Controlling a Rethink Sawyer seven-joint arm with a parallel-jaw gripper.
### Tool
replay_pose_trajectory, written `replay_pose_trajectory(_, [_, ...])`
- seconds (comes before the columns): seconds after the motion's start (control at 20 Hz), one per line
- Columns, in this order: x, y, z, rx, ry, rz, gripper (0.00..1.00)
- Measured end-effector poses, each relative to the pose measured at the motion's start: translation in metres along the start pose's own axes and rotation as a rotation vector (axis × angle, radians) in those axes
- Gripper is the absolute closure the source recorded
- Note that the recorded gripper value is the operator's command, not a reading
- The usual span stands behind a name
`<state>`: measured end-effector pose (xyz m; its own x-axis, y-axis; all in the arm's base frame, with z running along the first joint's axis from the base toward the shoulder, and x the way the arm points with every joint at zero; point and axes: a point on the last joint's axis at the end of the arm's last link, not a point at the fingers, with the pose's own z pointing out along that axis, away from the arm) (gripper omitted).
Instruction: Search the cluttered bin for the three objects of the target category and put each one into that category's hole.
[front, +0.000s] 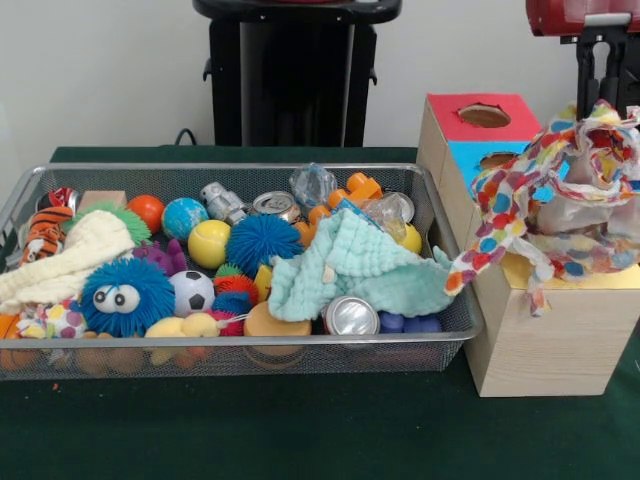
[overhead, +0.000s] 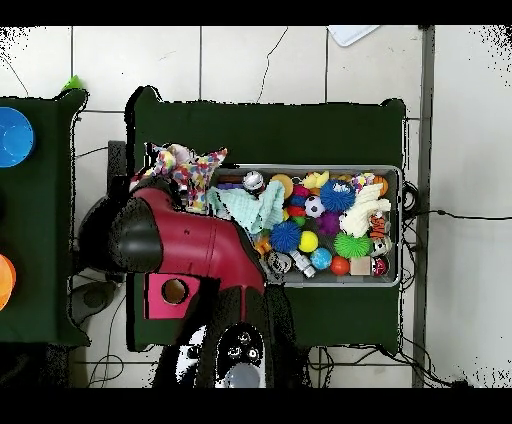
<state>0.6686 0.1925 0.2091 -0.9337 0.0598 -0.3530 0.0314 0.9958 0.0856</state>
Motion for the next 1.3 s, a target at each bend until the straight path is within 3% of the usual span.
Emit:
replay_pose_trajectory(0.4, [0.022,0.013,0.010,-0.029,0.034,0.022,1.00])
replay_pose_trajectory(0.7, [0.034,0.018,0.025,-0.039,0.008,0.027,1.00])
replay_pose_trajectory(1.3, [0.046,-0.006,0.061,-0.037,-0.006,0.077,1.00])
